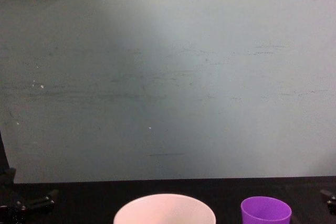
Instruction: Pick up the cup and pour the mung beans from the cup into the bowl.
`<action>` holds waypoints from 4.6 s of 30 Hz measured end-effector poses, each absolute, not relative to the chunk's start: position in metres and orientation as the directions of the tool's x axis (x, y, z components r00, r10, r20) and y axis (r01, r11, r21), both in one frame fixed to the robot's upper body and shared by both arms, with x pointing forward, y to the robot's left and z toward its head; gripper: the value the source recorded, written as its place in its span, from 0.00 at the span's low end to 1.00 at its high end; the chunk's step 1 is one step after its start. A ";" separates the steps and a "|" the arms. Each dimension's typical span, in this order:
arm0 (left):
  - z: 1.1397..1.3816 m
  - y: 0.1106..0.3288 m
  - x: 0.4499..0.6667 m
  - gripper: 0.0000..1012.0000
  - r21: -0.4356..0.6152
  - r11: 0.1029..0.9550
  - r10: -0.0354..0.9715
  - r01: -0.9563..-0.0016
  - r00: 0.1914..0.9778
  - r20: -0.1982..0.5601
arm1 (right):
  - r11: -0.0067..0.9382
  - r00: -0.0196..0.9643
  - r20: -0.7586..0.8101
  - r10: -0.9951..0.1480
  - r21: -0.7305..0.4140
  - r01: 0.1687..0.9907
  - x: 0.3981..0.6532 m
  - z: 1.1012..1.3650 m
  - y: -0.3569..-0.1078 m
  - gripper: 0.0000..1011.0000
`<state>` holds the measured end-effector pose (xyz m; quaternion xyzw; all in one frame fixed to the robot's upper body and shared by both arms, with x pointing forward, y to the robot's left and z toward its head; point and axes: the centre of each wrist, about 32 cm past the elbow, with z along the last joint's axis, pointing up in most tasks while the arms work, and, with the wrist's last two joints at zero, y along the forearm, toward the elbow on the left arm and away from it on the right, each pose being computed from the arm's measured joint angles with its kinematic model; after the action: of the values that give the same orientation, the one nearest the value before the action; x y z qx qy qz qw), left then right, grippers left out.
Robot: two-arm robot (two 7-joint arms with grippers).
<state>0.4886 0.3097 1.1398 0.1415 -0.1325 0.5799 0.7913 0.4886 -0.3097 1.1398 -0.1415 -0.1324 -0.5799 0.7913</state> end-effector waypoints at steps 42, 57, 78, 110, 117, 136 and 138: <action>1.140 0.310 0.489 0.99 0.070 0.287 0.880 -0.955 0.292 0.374 | 0.287 0.292 0.374 -0.880 -0.070 0.955 0.489 1.140 -0.310 0.99; 1.140 0.310 0.489 0.99 0.070 0.287 0.880 -0.955 0.292 0.374 | 0.362 0.380 0.450 -0.809 -0.128 0.923 0.461 1.139 -0.310 0.99; 1.140 0.310 0.489 0.99 0.070 0.287 0.880 -0.955 0.292 0.374 | 0.515 0.528 0.254 -0.810 -0.121 0.848 0.455 1.119 -0.272 0.99; 1.140 0.310 0.489 0.99 0.070 0.287 0.880 -0.955 0.292 0.374 | 0.550 0.559 0.060 -0.827 -0.120 0.827 0.495 1.106 -0.243 0.99; 1.140 0.310 0.489 0.99 0.070 0.287 0.880 -0.955 0.292 0.374 | 0.546 0.555 0.060 -0.830 -0.115 0.830 0.496 1.106 -0.243 0.92; 1.140 0.310 0.489 0.99 0.070 0.287 0.880 -0.955 0.292 0.374 | 0.549 0.550 0.086 -0.830 -0.038 0.835 0.494 1.144 -0.243 0.72; 1.140 0.310 0.489 0.99 0.070 0.287 0.880 -0.955 0.292 0.374 | 0.550 0.550 0.083 -0.831 -0.023 0.835 0.494 1.152 -0.243 0.72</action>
<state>0.4886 0.3097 1.1398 0.1414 -0.1325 0.5799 0.7913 0.4941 -0.2431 1.1523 -0.0298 -0.0311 -0.4734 0.8798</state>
